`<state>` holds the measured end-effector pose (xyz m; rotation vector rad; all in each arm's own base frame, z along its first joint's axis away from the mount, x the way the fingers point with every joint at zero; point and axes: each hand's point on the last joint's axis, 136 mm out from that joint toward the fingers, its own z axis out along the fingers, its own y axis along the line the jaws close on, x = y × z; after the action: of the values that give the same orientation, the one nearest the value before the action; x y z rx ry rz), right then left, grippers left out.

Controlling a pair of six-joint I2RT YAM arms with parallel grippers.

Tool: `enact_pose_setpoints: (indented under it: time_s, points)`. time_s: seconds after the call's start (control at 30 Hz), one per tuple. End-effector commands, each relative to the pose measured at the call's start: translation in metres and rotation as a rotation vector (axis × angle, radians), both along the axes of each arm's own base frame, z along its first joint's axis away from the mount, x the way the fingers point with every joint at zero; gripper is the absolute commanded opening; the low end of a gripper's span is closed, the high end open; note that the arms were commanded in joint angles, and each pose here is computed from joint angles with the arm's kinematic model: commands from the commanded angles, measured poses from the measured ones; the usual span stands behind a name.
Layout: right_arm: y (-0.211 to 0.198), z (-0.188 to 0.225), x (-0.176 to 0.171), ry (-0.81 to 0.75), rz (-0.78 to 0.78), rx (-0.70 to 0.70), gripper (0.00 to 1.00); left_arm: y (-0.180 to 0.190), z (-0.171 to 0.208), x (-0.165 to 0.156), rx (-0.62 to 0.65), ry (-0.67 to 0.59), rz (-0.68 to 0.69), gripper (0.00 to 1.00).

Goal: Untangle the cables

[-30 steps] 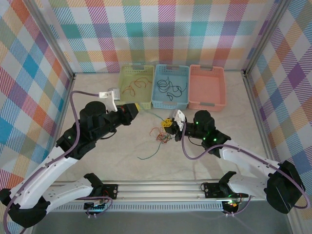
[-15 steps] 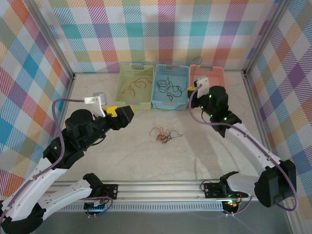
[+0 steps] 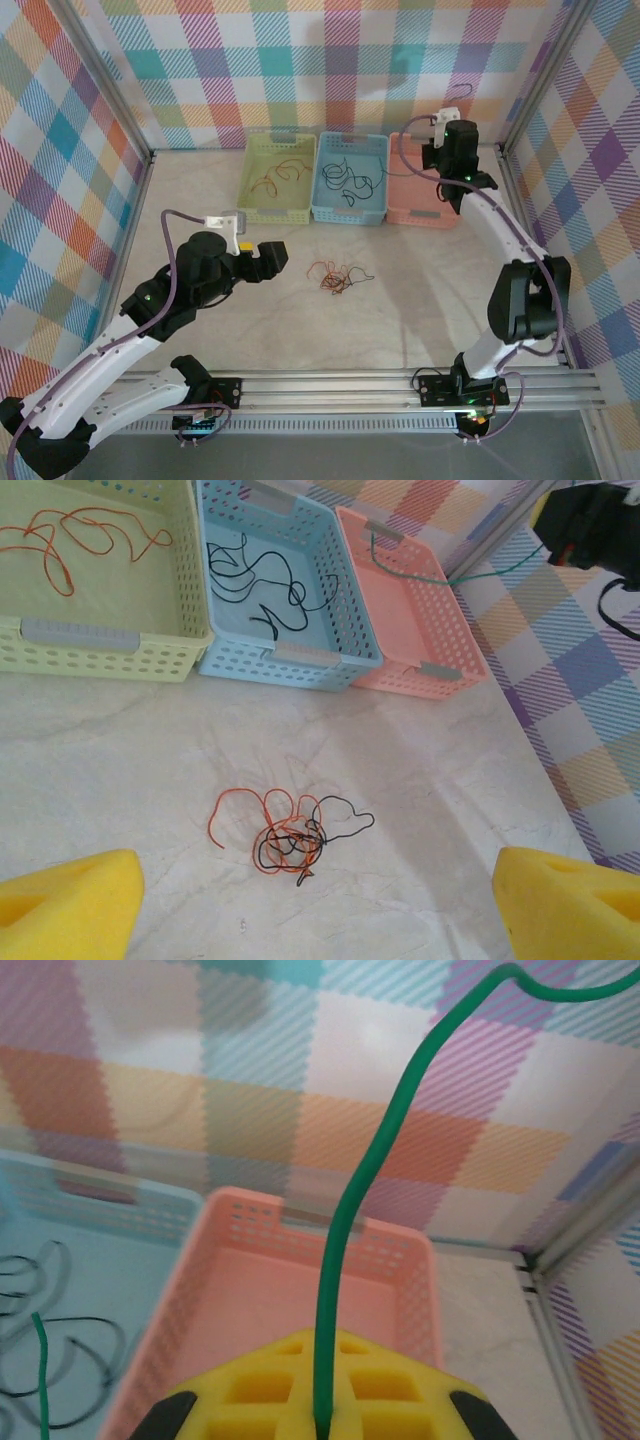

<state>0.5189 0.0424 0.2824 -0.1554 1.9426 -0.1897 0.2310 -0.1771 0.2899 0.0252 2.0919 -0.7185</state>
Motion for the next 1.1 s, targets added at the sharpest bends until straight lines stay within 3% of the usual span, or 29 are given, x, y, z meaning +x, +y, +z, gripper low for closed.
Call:
enact_pose_setpoints:
  time_s: [0.0,0.27,0.43,0.57,1.07]
  points:
    - [-0.018,-0.026,0.008,0.084,-0.037,-0.096,0.00,-0.001,-0.004,0.001,0.016,-0.008,-0.018,0.90]
    - [-0.012,-0.107,0.014,0.302,0.033,-0.095,0.00,-0.005,-0.009,0.002,0.020,0.001,-0.036,0.90]
    - [0.018,-0.135,0.008,0.447,0.212,-0.037,0.02,-0.007,-0.012,0.002,0.025,0.009,-0.042,0.90]
    - [0.021,-0.146,0.009,0.512,0.224,-0.019,0.07,-0.008,-0.013,0.002,0.020,0.015,-0.045,0.90]
    - [0.016,-0.175,0.002,0.654,0.279,0.059,0.12,-0.009,-0.013,0.001,0.019,0.010,-0.053,0.90]
